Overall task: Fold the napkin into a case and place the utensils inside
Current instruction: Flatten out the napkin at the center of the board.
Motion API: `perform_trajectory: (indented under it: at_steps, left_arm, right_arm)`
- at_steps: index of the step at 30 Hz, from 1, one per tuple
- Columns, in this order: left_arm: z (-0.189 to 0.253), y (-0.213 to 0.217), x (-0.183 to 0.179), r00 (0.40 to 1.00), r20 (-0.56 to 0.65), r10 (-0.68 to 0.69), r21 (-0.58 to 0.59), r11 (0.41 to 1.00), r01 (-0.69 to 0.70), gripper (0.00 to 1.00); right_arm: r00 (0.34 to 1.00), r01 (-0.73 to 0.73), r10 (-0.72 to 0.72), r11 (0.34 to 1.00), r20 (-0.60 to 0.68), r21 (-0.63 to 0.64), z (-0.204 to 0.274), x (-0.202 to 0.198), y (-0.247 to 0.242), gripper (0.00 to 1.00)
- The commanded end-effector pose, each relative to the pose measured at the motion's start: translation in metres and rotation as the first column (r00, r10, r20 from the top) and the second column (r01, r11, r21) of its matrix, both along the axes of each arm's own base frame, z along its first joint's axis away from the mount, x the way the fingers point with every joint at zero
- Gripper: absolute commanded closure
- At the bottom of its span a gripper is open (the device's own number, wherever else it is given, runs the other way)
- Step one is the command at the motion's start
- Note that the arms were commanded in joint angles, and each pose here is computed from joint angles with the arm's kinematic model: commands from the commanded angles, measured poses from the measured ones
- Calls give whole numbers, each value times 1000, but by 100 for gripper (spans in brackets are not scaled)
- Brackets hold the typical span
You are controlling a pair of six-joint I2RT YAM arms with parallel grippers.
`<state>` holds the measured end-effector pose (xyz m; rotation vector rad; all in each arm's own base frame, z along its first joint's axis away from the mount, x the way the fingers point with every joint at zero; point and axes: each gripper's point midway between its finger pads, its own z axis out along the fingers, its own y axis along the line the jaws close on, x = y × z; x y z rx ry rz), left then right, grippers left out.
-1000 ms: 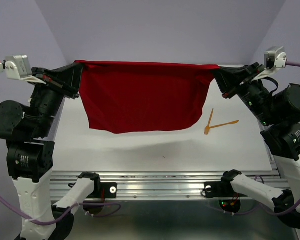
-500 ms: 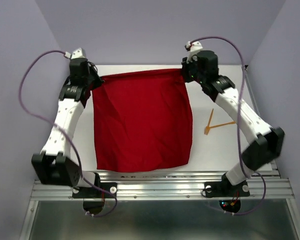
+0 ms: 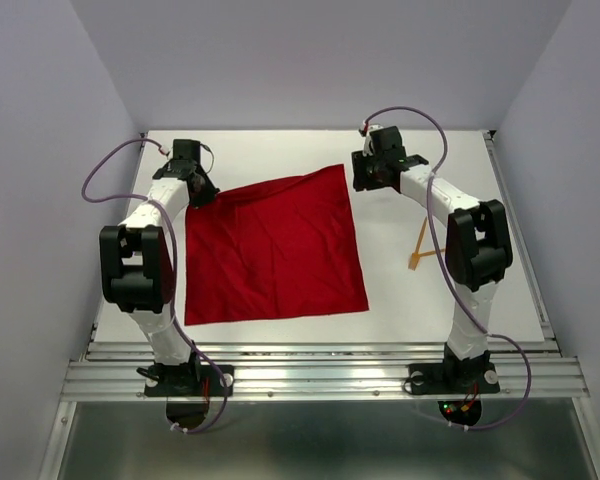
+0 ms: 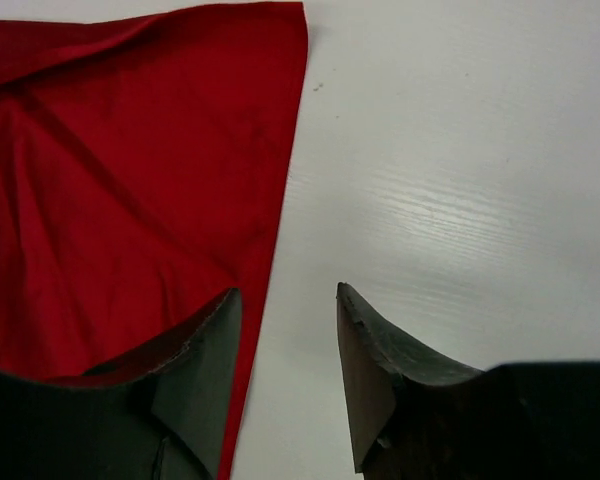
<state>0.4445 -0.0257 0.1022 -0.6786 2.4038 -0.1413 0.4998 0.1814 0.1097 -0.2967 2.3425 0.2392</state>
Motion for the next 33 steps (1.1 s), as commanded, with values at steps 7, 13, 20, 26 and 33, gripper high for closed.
perform_trajectory:
  at_steps: [7, 13, 20, 26, 33]
  left_arm:
    - [8, -5, 11, 998, 56, -9, -23, 1000, 10, 100]
    - [8, -5, 12, 998, 51, -23, -15, 1000, 24, 100]
    - [5, -5, 12, 999, 35, -36, -6, 999, 36, 100]
    - [5, -4, 12, 999, 25, -46, 1, 999, 46, 100]
    - [10, -4, 14, 998, 23, -66, 11, 998, 66, 100]
  right_arm:
    - [996, 41, -54, 980, 66, 195, 31, 32, 27, 37]
    - [993, -14, -8, 984, 121, 176, 16, 60, 37, 38]
    - [981, -116, 97, 988, 170, 102, -6, 87, 46, 36]
    - [976, -122, 110, 991, 186, 51, -26, 110, 47, 34]
    - [972, -125, 118, 992, 201, 24, -49, 131, 51, 34]
